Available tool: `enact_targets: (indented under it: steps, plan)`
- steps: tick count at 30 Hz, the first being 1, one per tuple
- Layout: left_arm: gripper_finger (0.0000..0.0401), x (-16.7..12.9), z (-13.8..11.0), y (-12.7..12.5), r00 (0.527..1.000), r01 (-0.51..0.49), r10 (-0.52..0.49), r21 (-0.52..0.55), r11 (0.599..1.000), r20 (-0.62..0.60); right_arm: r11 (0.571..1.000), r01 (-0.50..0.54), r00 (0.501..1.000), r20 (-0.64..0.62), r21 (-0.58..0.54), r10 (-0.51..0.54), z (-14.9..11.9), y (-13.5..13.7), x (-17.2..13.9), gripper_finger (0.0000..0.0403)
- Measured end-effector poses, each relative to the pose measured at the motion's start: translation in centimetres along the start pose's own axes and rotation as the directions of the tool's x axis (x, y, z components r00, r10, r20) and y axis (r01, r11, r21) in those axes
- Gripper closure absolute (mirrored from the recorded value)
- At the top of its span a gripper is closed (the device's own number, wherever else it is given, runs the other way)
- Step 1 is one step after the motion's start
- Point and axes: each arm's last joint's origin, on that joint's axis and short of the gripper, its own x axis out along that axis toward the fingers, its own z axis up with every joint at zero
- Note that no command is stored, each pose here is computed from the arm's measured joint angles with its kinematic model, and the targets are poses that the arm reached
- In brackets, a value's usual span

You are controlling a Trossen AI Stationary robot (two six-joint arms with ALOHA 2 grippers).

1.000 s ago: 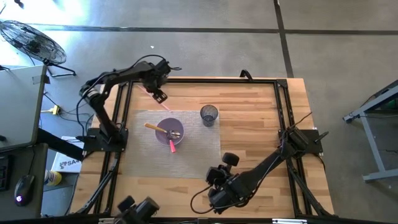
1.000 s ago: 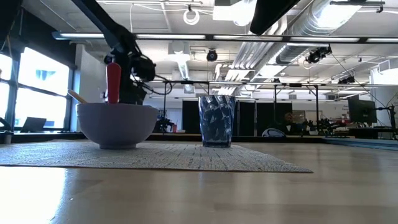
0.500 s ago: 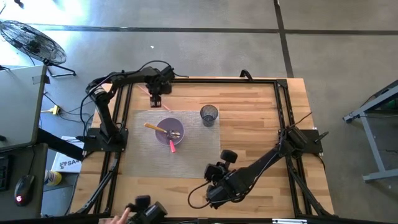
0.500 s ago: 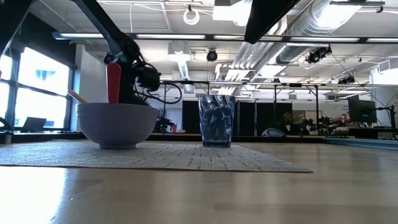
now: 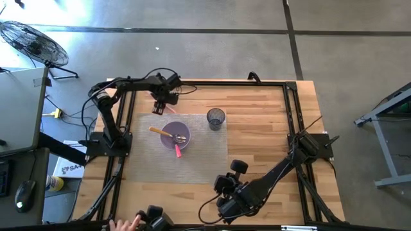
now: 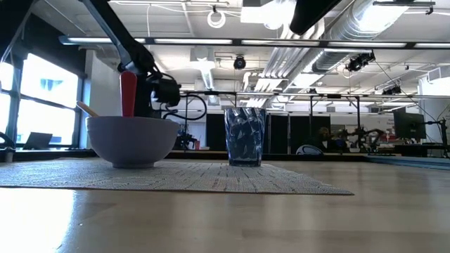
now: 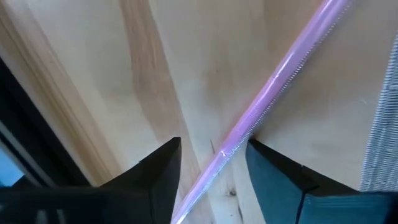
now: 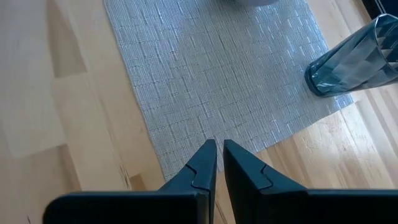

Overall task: Pick & Place Utensil
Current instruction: Put the pink straw into the blue glass

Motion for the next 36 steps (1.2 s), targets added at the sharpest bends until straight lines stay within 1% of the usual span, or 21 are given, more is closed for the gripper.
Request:
enact_targets:
  steps: [3,6,12,13,14,18,21,24,30,34,36]
  plan:
    - [0.0245,0.0,0.0,-0.1,1.000,0.021,-0.021,0.004,1.000,0.008,1.000,-0.002,1.000,0.005,0.004,0.002,0.0,0.0,0.0,0.0380]
    - [0.0282,0.0,-0.1,-0.3,0.999,0.050,-0.050,0.007,0.999,0.013,1.000,-0.003,1.000,0.010,0.007,0.003,0.1,0.1,0.0,0.0380]
    - [0.0380,0.0,-0.2,-0.6,0.998,0.069,-0.069,0.012,0.998,-0.005,1.000,-0.001,1.000,0.012,0.009,0.001,0.1,0.0,0.0,0.0379]
    - [0.0389,0.0,-0.2,-0.6,0.998,0.068,-0.068,0.011,0.998,-0.006,1.000,0.000,1.000,0.014,0.009,0.000,0.1,0.0,0.0,0.0379]
    - [0.0392,0.0,-0.2,-0.6,0.998,0.067,-0.067,0.010,0.998,-0.006,1.000,-0.001,1.000,0.015,0.010,0.001,0.2,0.0,0.0,0.0380]
    - [0.0378,-0.4,-0.3,-0.6,0.998,0.060,-0.060,0.008,0.998,0.001,1.000,-0.003,1.000,0.018,0.014,0.003,0.2,0.1,0.0,0.0379]
    - [0.0387,-1.3,-0.5,-0.9,0.999,0.050,-0.050,0.015,0.999,0.014,1.000,0.000,1.000,0.023,0.014,-0.001,0.2,0.1,0.0,0.0381]
    - [0.0397,-2.9,-0.7,-0.8,0.999,0.002,-0.002,0.005,1.000,0.047,1.000,0.000,1.000,0.023,0.014,-0.001,0.2,0.1,0.0,0.0383]
    - [0.0396,-6.6,-1.4,-1.1,0.987,-0.092,0.095,-0.032,0.995,0.131,1.000,0.009,0.999,0.037,0.012,-0.009,0.2,0.1,0.0,0.0384]
    - [0.0399,-9.4,-1.4,-2.0,0.961,-0.146,0.151,-0.039,0.988,0.232,1.000,0.015,0.998,0.054,0.005,-0.015,0.0,0.2,-0.3,0.0386]
    - [0.0399,-11.0,-1.4,-2.5,0.936,-0.192,0.201,-0.058,0.980,0.288,1.000,0.013,0.998,0.056,0.002,-0.013,-0.1,0.3,-0.4,0.0386]
